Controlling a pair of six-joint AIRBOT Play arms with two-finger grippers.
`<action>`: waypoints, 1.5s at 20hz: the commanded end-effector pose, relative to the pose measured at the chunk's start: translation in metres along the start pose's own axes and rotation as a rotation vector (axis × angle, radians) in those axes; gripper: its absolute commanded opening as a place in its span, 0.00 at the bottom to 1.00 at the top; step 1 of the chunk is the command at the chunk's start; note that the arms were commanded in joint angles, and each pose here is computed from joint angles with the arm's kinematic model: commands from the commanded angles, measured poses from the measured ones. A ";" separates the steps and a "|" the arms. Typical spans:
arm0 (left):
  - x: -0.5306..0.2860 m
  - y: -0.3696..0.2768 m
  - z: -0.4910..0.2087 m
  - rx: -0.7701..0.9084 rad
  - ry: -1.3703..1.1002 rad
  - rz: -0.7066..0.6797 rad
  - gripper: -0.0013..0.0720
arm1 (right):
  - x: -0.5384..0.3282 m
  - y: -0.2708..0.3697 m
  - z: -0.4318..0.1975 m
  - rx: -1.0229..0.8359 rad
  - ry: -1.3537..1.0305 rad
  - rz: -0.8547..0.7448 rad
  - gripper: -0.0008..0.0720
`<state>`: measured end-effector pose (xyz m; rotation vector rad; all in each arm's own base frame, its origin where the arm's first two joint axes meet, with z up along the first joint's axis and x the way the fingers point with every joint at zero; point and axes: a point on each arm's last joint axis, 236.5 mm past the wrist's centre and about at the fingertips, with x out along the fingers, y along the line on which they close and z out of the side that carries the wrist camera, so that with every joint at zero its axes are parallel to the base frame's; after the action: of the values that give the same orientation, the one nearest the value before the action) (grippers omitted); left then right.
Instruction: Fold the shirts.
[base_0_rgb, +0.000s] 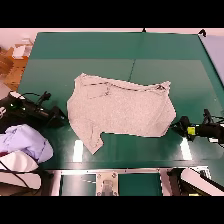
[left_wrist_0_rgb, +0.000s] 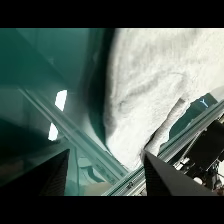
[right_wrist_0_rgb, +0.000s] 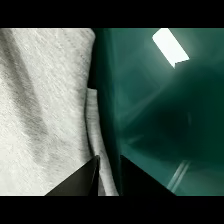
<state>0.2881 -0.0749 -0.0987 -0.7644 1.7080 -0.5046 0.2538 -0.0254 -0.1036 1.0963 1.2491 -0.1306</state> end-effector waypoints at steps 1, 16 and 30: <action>0.014 0.003 0.001 0.035 0.001 0.048 0.77 | 0.017 0.007 0.002 0.007 -0.004 0.027 0.20; 0.015 -0.008 0.004 0.046 -0.010 0.007 0.77 | -0.061 -0.014 -0.034 0.010 -0.016 -0.255 0.50; 0.024 -0.015 0.034 0.011 -0.185 -0.065 0.61 | -0.039 -0.036 -0.004 0.101 0.041 -0.136 0.53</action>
<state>0.2845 -0.1025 -0.1069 -0.7967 1.6699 -0.5421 0.2025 -0.0680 -0.0911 1.0599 1.3870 -0.3604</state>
